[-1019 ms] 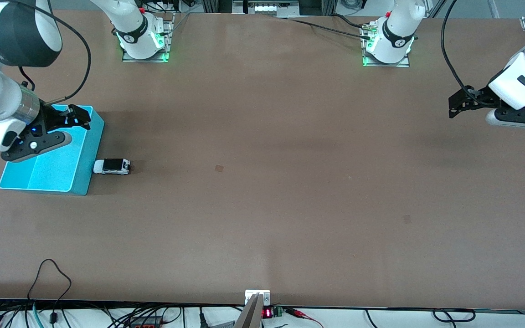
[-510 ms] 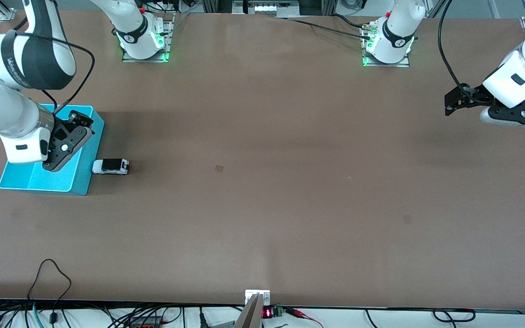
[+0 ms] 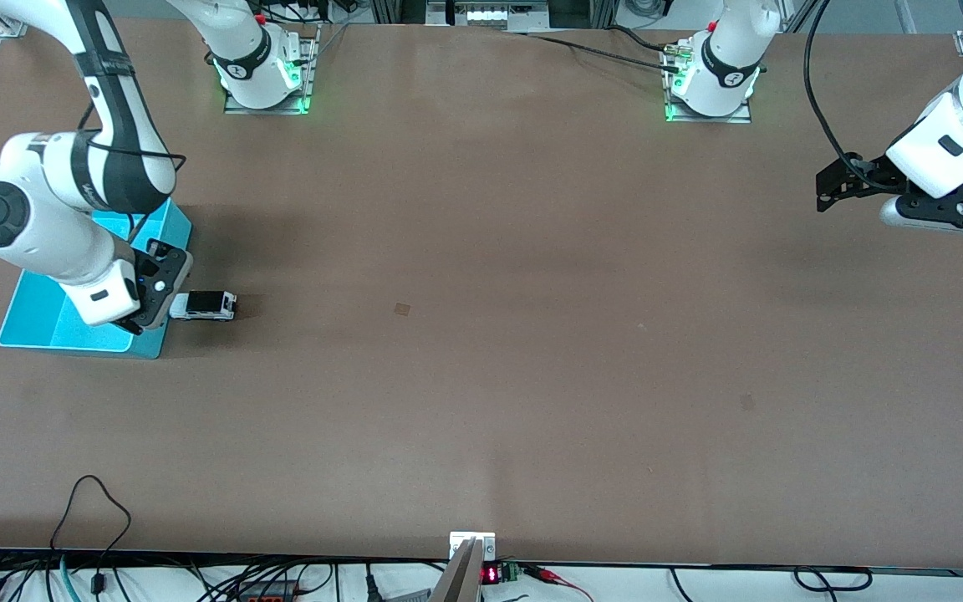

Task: Wind and store white jeep toy
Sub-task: 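Reach the right gripper to the rolled jeep and grasp it, then carry the jeep with the right gripper over the blue bin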

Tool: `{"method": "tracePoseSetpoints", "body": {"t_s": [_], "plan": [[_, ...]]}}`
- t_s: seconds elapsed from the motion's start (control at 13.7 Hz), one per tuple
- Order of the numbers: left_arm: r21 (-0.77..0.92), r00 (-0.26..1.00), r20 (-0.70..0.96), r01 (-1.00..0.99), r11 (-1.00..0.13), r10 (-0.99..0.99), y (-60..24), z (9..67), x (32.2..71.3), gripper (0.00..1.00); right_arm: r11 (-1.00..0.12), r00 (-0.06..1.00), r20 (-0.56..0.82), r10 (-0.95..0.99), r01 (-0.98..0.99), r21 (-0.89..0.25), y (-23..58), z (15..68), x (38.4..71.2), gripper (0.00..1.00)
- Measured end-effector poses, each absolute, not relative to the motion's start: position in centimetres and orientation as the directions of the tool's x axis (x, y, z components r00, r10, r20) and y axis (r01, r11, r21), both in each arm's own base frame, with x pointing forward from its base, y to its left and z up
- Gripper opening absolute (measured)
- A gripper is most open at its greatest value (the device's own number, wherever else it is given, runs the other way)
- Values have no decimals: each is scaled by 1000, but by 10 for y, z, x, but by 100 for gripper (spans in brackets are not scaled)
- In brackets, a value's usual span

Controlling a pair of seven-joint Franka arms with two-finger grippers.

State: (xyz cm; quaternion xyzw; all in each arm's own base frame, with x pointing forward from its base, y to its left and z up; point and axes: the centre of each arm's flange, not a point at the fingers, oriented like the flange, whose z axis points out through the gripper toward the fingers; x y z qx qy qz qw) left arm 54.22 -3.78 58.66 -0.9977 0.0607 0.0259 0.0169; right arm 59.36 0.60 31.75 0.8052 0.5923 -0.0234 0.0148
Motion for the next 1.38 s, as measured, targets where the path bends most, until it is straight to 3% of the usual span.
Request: {"method": "tracePoseSetpoints", "body": {"t_s": [0.22,0.44,0.95,1.24,1.38], "plan": [[-31,991,-54,-122,-992,-121,-38,587,542,100,-240,241,-31,970,970,44,6,267,575,100],[-31,991,-53,-123,-992,-121,-38,587,542,100,-232,232,-32,972,973,19,-9,224,564,100],[-31,991,-51,-122,-992,-121,-38,588,542,100,-236,236,-28,971,972,19,-15,203,553,100],[-30,990,-69,-122,-992,-120,-38,587,540,100,-212,212,-28,977,977,20,-15,202,552,57],[-29,989,-83,-122,-992,-119,-38,586,539,100,-206,206,-28,978,978,23,-16,203,552,53]]}}
